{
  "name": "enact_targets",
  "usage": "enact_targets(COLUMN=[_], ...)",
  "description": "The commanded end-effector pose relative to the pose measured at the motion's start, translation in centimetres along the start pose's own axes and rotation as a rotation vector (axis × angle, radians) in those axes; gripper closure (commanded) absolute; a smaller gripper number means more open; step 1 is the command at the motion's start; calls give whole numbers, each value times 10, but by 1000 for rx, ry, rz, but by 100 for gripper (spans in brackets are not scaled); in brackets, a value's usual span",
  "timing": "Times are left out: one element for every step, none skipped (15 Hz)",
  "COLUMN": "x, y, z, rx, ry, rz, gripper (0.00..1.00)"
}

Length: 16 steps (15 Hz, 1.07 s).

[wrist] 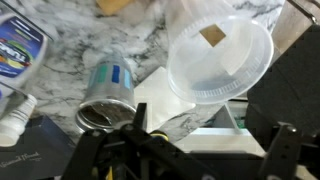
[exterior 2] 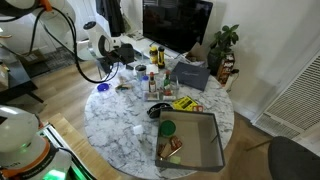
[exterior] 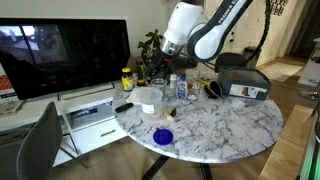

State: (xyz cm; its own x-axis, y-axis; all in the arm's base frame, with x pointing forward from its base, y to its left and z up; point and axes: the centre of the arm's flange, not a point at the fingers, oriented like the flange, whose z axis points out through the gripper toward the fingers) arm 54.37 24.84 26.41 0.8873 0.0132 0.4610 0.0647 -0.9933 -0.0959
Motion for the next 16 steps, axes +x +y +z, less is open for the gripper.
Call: enact_targets(x=[-36,-46,-55,-63,-71,-77,-82,-85,-86,-87,-86,-85,-85,-85,-87,-89], y=[16,20,22,23,23,22,21,20,20,21,23,26,31,36,39,41], z=[-37,-41,-43,-44,-42,-39,-33,-27,-18,-11,-2,7,15,23,31,40], rx=[-87,-106,-121,-121,-128,-128,-124,-114,-106,-95,-70,-59,-48,-37,-19,-9], ry=[-150,-200,-241,-290,-325,-362,-394,-419,-433,-446,-447,-449,-453,-463,-464,-461], rz=[33,25,23,15,14,12,8,3,0,-7,-16,-28,-31,-37,-44,-58], gripper=[0,0,0,0,0,0,0,0,0,0,0,0,0,0,0,0])
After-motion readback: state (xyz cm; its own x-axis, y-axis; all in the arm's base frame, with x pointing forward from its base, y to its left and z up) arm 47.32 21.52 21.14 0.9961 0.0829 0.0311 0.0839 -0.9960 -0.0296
